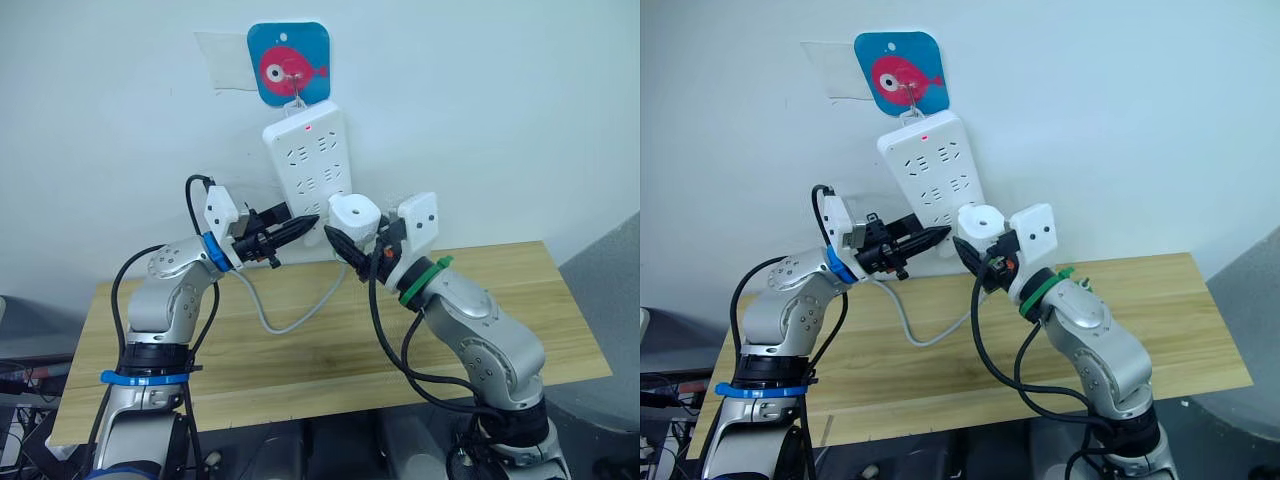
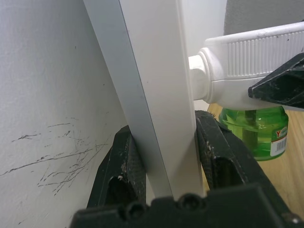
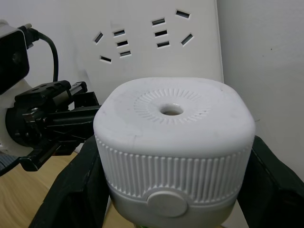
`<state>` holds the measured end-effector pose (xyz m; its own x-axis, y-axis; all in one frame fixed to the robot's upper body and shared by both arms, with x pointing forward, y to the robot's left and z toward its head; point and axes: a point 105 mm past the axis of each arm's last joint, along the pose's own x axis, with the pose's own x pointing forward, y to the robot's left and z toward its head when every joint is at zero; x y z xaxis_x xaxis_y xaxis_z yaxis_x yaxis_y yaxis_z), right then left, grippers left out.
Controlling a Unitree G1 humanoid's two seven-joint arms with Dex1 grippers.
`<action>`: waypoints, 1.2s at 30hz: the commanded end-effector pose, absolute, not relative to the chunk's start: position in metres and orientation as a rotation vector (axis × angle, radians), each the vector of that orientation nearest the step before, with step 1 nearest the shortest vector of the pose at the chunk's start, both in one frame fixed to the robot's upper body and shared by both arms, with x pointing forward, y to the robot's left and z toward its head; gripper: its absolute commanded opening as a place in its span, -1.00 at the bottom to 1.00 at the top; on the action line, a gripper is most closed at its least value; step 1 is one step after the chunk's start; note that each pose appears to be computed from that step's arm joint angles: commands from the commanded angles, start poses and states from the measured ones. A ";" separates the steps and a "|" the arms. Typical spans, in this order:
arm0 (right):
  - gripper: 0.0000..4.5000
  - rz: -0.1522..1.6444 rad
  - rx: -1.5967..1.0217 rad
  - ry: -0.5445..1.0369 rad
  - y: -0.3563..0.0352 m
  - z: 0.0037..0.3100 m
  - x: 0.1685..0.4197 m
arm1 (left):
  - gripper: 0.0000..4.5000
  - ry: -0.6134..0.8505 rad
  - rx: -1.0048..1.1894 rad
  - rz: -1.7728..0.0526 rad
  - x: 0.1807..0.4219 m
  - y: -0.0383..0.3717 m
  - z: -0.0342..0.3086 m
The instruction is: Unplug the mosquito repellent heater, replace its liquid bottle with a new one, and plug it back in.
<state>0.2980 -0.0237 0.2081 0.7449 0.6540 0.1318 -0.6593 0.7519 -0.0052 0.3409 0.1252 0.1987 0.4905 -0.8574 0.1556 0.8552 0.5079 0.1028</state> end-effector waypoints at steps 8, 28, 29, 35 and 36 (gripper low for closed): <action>0.36 0.705 0.072 -0.178 -0.013 0.218 0.305 | -0.42 -0.262 0.005 -1.196 0.323 0.101 0.213; 0.98 0.730 0.023 -0.179 -0.032 0.213 0.286 | -0.42 -0.242 0.019 -1.144 0.330 0.109 0.206; 0.98 0.735 0.013 -0.170 -0.037 0.212 0.281 | -0.42 -0.242 0.021 -1.140 0.331 0.109 0.205; 0.98 0.755 -0.030 -0.115 -0.059 0.205 0.258 | -0.42 -0.244 0.028 -1.133 0.331 0.111 0.204; 0.98 0.760 -0.035 -0.105 -0.063 0.204 0.255 | -0.42 -0.243 0.029 -1.133 0.332 0.111 0.204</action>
